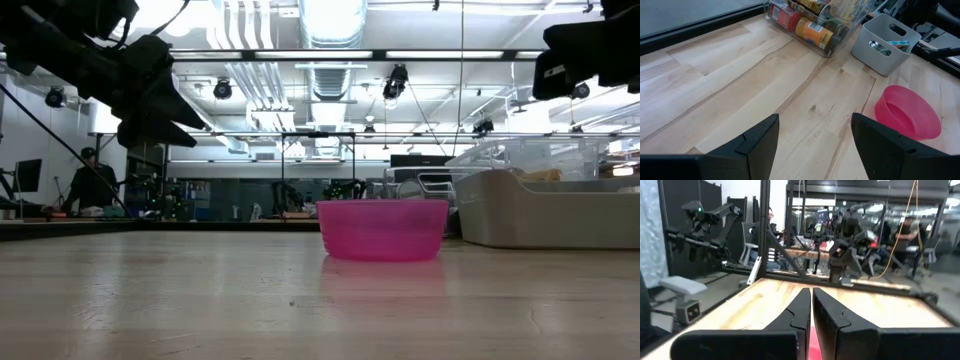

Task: Pick & Place Food Item
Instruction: Return to home position

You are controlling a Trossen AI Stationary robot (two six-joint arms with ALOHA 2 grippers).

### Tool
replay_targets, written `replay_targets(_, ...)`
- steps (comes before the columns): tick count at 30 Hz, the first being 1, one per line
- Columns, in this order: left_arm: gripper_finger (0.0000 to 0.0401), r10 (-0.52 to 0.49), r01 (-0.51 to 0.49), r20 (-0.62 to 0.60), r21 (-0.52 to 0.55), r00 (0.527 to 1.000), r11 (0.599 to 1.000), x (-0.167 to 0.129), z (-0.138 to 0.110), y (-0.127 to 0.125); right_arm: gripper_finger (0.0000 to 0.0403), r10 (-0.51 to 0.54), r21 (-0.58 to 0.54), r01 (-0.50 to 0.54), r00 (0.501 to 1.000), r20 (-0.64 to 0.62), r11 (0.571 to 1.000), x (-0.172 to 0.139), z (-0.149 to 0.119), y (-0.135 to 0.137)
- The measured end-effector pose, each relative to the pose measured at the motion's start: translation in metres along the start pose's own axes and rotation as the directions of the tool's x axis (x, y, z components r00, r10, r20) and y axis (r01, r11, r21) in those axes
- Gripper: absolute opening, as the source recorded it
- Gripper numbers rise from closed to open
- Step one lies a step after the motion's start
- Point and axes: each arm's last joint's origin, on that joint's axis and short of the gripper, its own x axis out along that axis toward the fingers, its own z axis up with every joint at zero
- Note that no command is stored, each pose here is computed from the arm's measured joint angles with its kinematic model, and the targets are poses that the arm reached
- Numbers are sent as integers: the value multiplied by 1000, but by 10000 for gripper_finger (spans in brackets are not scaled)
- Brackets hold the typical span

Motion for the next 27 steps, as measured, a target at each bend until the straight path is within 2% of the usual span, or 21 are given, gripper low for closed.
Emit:
replay_targets(4, 249, 1, -1, 0, 0, 1000, 1000, 0, 0, 0, 15, 0, 79, 1, 1000, -13, 997, 1, -1, 0)
replay_targets(7, 249, 0, 0, 0, 0, 1000, 1000, 0, 0, 0, 15, 0, 97, 1, 1000, -15, 995, 1, -1, 0)
replay_targets(27, 249, 0, 0, 1, 0, 1000, 1000, 0, 0, 0, 15, 0, 101, 2, 1000, -15, 995, 1, -1, 0)
